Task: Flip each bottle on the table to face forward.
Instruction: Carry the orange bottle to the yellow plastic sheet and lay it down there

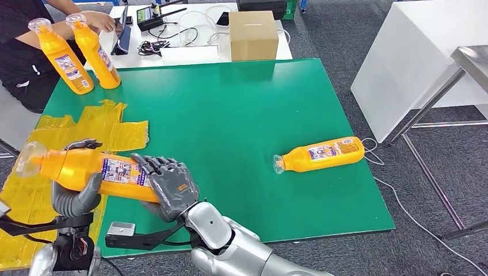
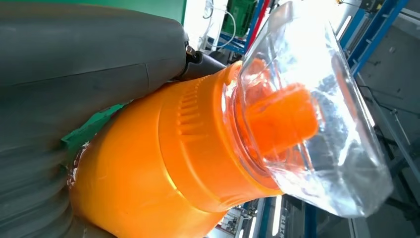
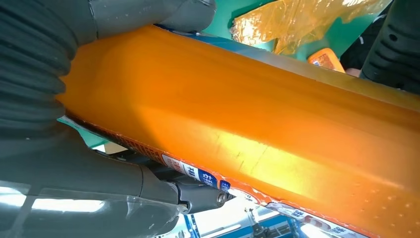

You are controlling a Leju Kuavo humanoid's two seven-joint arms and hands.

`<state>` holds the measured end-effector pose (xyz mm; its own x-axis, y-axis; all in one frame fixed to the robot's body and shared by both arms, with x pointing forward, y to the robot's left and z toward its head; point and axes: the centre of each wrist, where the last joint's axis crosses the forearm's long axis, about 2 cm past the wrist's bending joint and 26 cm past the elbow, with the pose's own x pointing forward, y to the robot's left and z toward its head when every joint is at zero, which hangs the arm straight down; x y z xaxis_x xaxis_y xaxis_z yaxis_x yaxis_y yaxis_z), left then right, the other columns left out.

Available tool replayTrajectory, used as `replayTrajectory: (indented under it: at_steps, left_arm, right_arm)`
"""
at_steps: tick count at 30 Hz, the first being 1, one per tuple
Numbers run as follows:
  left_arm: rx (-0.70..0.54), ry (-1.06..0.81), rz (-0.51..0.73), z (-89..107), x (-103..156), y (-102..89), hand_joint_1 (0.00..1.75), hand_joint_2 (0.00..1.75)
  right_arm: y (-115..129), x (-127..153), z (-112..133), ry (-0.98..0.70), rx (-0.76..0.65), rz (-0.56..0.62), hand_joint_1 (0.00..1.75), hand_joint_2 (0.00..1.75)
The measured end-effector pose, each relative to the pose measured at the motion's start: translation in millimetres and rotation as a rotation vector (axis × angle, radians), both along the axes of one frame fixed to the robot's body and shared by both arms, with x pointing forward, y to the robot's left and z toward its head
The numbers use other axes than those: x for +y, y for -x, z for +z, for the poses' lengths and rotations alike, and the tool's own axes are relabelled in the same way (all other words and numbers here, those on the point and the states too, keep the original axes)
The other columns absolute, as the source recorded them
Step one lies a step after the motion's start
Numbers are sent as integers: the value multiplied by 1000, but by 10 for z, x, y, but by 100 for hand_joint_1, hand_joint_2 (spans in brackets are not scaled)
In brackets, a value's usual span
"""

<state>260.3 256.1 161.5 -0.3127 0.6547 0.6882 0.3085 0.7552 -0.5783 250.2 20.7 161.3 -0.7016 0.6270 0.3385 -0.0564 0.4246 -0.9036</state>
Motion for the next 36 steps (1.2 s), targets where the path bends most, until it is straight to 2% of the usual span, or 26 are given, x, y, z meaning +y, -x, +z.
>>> replayTrajectory:
  at_steps: [8,10,12,14,21,29,32,36]
  left_arm:
    - [-12,9,-14,-25,36,25,175,175]
    - [-12,8,-15,-29,42,29,175,175]
    - [-13,2,-14,-29,46,29,175,175]
    - [-9,-19,-3,-30,51,28,175,175]
    - [-3,-85,71,-22,141,23,175,175]
    - [0,-117,117,-18,181,22,175,175]
    - [7,-202,231,-18,264,19,175,175]
    - [14,-394,455,-21,462,19,175,175]
  right_arm:
    - [-5,-32,14,13,6,10,143,175]
    - [-6,-47,11,13,8,8,69,175]
    - [-4,-59,4,13,9,7,0,87]
    - [1,-78,-16,14,9,1,0,0]
    - [-25,-291,-148,15,31,-54,0,0]
    - [-33,-381,-182,10,36,-74,0,0]
    - [-50,-493,-200,-20,57,-120,0,0]
    - [-63,-737,-223,-97,85,-191,0,0]
